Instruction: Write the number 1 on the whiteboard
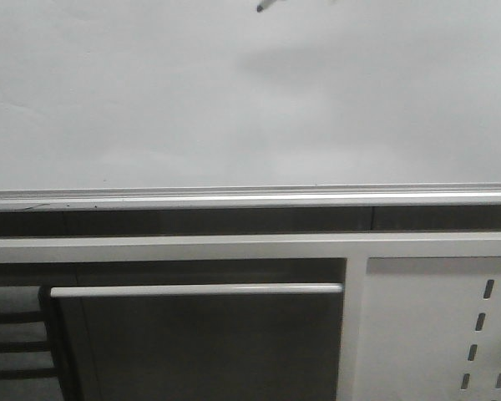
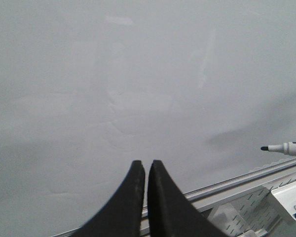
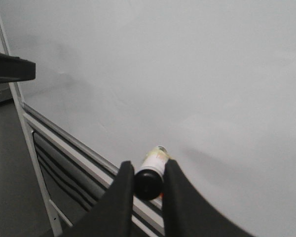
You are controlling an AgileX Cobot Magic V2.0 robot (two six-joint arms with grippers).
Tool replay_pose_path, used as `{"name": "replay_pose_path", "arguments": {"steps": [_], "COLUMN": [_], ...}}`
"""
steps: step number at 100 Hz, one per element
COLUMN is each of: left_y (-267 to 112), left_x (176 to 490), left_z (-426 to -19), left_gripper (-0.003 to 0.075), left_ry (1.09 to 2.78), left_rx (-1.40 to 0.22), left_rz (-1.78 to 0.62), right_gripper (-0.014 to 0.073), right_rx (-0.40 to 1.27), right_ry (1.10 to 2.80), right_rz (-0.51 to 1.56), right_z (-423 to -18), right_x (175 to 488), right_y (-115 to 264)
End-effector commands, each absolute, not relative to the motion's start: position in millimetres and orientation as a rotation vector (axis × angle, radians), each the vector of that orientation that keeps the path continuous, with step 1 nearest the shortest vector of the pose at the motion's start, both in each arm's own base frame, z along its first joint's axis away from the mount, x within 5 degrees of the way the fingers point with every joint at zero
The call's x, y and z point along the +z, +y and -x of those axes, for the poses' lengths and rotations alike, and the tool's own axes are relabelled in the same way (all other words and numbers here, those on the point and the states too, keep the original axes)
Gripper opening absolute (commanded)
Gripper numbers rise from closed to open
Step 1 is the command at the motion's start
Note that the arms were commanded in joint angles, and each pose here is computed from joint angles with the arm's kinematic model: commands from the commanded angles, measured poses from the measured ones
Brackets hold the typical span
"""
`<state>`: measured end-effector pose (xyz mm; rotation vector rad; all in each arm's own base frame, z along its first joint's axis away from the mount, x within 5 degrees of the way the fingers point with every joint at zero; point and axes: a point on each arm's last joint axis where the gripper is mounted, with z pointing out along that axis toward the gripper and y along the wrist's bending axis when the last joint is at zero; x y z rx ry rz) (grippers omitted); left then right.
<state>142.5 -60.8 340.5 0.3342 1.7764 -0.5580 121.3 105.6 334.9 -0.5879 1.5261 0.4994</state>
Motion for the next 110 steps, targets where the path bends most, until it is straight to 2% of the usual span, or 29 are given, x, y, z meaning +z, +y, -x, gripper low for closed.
{"name": "replay_pose_path", "arguments": {"steps": [1, 60, 92, 110], "left_y": [-59, -59, -59, -59], "left_x": [353, 353, 353, 353], "left_z": [-143, -143, -143, -143], "left_gripper": [-0.0020, -0.0020, -0.0020, -0.0020], "left_ry": [1.727, 1.727, 1.727, 1.728], "left_rx": [-0.569, -0.569, -0.569, -0.571], "left_rz": [-0.280, -0.280, -0.280, -0.282], "right_gripper": [-0.0062, -0.0062, -0.0062, -0.0062], "right_rx": [0.447, 0.360, 0.284, 0.358], "right_ry": [1.422, 1.436, 1.526, 1.580], "right_rz": [0.515, 0.457, 0.480, 0.552], "right_z": [-130, -153, -178, -170], "right_x": [356, 347, 320, 317], "right_y": [107, 117, 136, 142]}}
